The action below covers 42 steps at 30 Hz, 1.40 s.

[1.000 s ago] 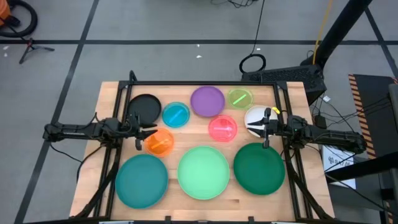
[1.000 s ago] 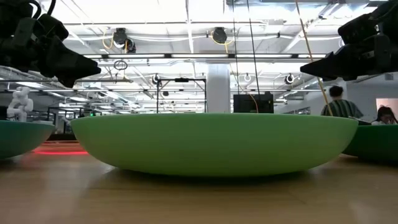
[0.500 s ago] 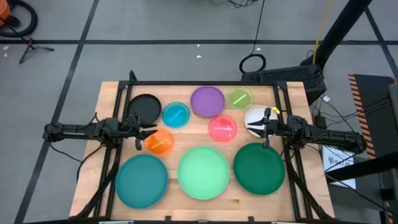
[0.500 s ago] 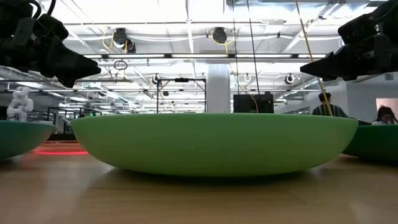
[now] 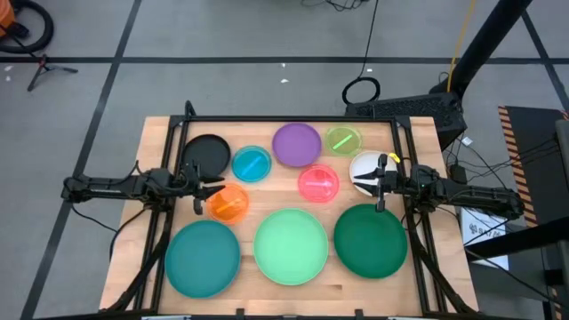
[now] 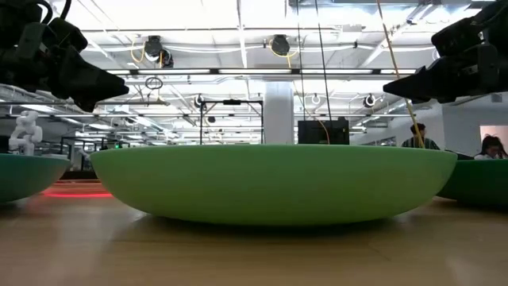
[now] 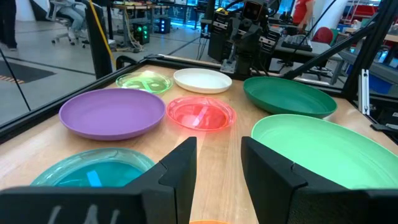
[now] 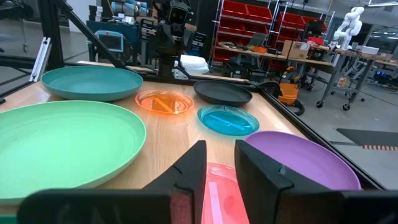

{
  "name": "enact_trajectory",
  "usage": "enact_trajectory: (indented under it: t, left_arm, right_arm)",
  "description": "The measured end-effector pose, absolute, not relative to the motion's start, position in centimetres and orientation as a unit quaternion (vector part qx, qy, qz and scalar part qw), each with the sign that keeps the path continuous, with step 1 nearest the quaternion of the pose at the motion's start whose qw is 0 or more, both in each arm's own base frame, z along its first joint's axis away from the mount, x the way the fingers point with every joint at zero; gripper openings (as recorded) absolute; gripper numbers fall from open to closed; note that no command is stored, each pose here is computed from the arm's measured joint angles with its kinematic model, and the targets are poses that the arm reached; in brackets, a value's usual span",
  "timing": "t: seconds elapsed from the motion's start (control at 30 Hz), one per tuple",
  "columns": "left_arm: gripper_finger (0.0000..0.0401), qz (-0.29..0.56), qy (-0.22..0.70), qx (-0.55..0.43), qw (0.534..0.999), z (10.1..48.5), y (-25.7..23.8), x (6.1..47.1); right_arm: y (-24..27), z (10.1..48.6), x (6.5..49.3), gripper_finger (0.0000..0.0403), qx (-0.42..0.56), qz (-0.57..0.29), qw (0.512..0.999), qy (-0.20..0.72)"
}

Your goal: Stack plastic plates

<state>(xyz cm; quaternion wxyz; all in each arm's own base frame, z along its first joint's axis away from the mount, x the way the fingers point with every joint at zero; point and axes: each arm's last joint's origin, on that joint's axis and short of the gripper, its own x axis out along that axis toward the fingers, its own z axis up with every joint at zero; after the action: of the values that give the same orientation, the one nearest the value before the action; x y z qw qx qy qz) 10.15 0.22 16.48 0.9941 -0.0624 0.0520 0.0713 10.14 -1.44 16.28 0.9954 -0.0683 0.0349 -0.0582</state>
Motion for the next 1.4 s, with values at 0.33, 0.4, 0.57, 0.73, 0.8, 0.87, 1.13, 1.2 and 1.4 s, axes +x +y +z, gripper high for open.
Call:
enact_trajectory:
  t: [0.33, 0.4, 0.57, 0.73, 0.8, 0.87, 1.13, 1.2, 1.4]
  left_arm:
    - [0.0131, 0.071, 0.052, -0.062, 0.994, 16.5, 0.2, 10.1]
    - [0.0131, 0.071, 0.052, -0.058, 0.994, 16.5, 0.2, 10.1]
    - [0.0131, 0.071, 0.044, -0.066, 0.994, 16.6, 0.2, 10.2]
    - [0.0131, 0.067, -0.011, -0.105, 0.992, 17.6, 0.2, 10.2]
    - [0.0131, 0.066, -0.029, -0.103, 0.992, 17.9, 0.2, 10.2]
    - [0.0131, 0.064, -0.041, -0.105, 0.992, 18.2, 0.2, 10.2]
    - [0.0131, 0.064, -0.069, -0.078, 0.992, 18.8, 0.2, 10.1]
    - [0.0131, 0.075, -0.079, -0.046, 0.993, 19.0, 0.3, 10.1]
    - [0.0131, 0.112, -0.135, 0.047, 0.983, 20.3, 0.5, 9.8]
  right_arm:
    - [-1.4, 16.3, 10.1, 0.0077, -0.062, -0.058, 0.996, 0.034]
    - [-1.4, 16.3, 10.1, 0.0077, -0.027, -0.059, 0.997, 0.033]
    - [-1.4, 16.3, 10.1, 0.0077, 0.147, -0.064, 0.987, 0.02]
    - [-1.0, 17.4, 10.2, 0.0077, 0.206, 0.008, 0.978, -0.028]
    - [-0.7, 18.5, 10.1, 0.0077, 0.2, 0.045, 0.976, -0.074]
    - [-0.5, 19.4, 9.9, 0.0077, 0.188, 0.066, 0.973, -0.12]
    - [-0.5, 20.5, 10.7, 0.0077, 0.166, 0.032, 0.979, -0.114]
    - [-0.6, 20.8, 11.2, 0.0077, 0.164, 0.017, 0.982, -0.097]
    - [-0.8, 22.2, 13.4, 0.0077, 0.16, -0.004, 0.986, -0.043]
